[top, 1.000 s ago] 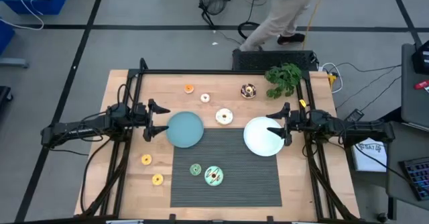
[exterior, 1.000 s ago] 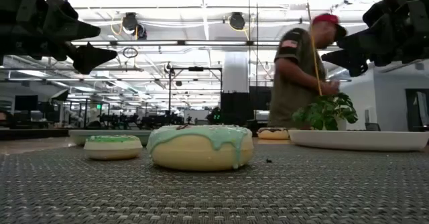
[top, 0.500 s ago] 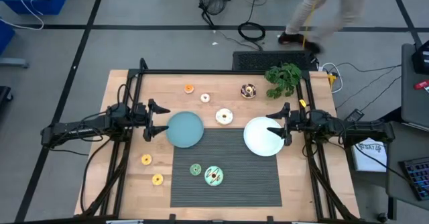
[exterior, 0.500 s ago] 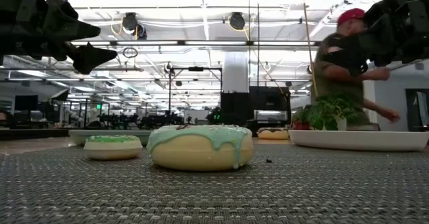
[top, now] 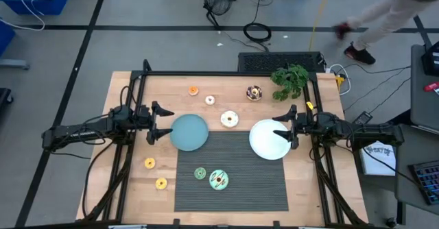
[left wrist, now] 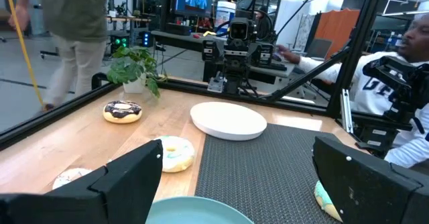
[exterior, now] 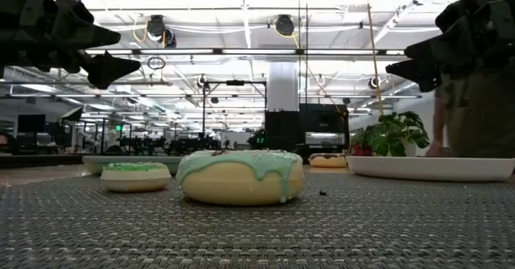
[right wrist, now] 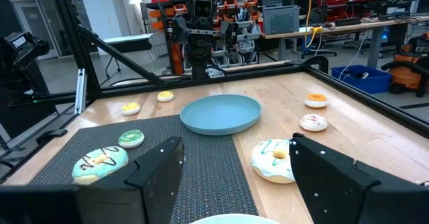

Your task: Pick & Place donuts

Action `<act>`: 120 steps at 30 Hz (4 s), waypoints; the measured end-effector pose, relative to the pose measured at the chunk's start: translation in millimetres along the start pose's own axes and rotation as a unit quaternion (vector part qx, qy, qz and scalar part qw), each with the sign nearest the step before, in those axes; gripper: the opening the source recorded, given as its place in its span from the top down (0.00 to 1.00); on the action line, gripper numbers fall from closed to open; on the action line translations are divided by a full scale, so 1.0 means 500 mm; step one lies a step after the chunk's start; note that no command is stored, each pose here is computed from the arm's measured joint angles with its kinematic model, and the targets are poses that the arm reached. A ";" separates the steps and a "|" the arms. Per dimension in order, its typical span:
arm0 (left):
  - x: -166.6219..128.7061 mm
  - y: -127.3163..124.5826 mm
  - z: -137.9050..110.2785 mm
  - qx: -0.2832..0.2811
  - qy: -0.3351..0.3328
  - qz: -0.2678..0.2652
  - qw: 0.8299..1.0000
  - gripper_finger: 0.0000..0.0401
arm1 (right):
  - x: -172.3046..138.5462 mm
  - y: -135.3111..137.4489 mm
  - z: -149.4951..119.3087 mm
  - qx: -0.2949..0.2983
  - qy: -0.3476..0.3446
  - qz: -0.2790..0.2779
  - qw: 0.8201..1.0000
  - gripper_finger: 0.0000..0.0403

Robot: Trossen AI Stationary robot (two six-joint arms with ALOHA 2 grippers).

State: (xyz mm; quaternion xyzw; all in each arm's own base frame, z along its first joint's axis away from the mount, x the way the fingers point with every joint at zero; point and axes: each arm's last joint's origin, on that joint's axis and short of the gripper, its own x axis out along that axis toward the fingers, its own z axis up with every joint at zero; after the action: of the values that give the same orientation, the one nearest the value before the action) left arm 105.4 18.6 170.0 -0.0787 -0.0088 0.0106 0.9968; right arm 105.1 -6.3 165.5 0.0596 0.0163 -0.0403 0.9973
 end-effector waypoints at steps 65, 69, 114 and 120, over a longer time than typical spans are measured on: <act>0.000 0.000 0.000 0.000 0.000 0.000 1.000 0.06 | 0.000 0.000 0.000 0.000 0.000 0.000 1.000 0.38; 0.000 0.000 0.000 0.000 0.000 0.000 1.000 0.06 | 0.000 0.000 0.000 0.000 0.000 0.000 1.000 0.38; 0.000 0.000 0.000 0.000 0.000 0.000 1.000 0.06 | 0.000 -0.018 0.009 0.007 -0.037 -0.169 0.985 0.38; 0.000 0.000 0.000 0.000 0.000 0.000 1.000 0.06 | -0.003 -0.021 0.027 -0.011 -0.081 -0.203 0.976 0.38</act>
State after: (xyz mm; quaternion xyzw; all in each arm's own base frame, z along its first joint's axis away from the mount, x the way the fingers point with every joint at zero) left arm 105.4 18.6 170.0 -0.0789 -0.0088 0.0106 0.9968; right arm 103.3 -18.0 177.8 0.0407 -0.0524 -0.2464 0.9669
